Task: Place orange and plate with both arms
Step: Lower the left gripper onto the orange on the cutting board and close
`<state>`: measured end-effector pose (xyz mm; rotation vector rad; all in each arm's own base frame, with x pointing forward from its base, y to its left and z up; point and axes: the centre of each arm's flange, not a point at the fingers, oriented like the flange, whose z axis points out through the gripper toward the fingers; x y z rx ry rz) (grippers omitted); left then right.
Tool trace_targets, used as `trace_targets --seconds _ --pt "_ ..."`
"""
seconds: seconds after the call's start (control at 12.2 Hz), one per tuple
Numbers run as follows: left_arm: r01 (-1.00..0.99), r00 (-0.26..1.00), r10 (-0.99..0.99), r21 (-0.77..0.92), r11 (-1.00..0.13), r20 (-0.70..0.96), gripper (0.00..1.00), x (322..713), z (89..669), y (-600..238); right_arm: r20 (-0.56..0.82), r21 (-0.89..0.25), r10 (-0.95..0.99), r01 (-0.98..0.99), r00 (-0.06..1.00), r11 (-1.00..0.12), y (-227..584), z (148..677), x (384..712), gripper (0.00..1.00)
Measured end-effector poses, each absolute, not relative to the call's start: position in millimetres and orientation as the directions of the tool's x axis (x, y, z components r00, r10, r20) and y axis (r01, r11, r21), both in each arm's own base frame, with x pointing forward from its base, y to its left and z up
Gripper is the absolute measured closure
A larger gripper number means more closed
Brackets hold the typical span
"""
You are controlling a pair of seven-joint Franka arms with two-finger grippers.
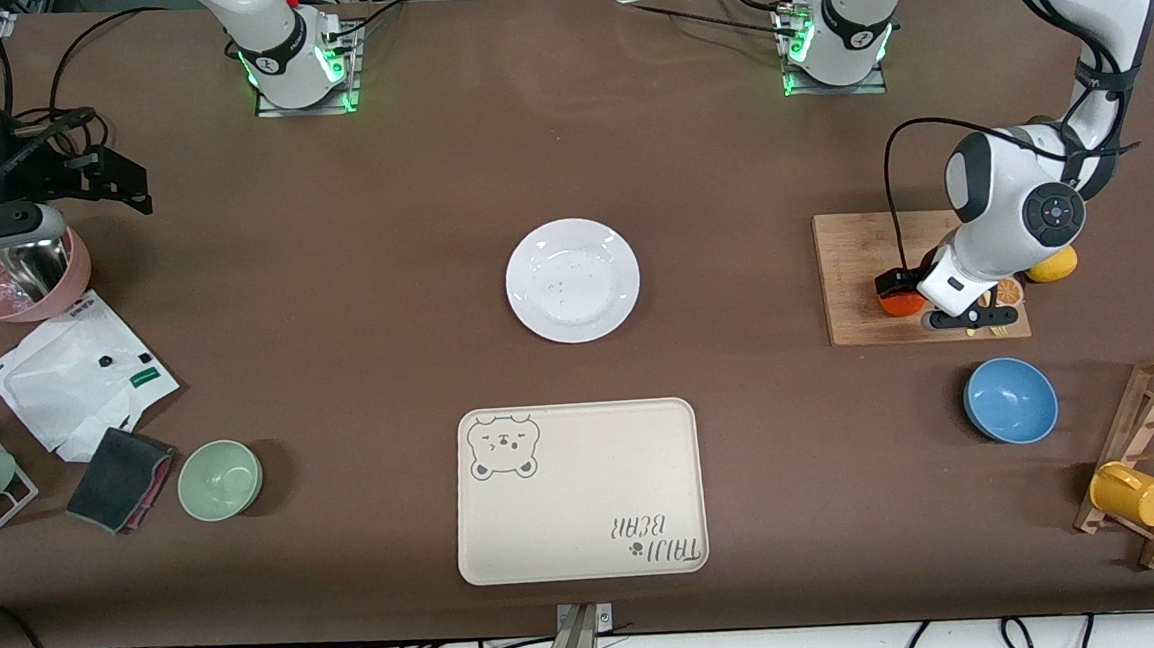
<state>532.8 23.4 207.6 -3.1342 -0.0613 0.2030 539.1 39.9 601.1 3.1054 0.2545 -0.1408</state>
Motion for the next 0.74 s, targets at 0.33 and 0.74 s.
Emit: trace_targets --seconds 0.33,0.74 --pt "0.06 0.989 0.056 0.027 -0.998 -0.134 0.21 532 202 24 -0.092 0.015 0.163 0.165 0.982 -0.986 41 601 539 0.0" --pt "0.035 0.994 0.03 0.043 -0.998 -0.103 0.21 551 241 8 -0.092 0.015 0.164 0.166 0.982 -0.986 41 601 539 0.0"
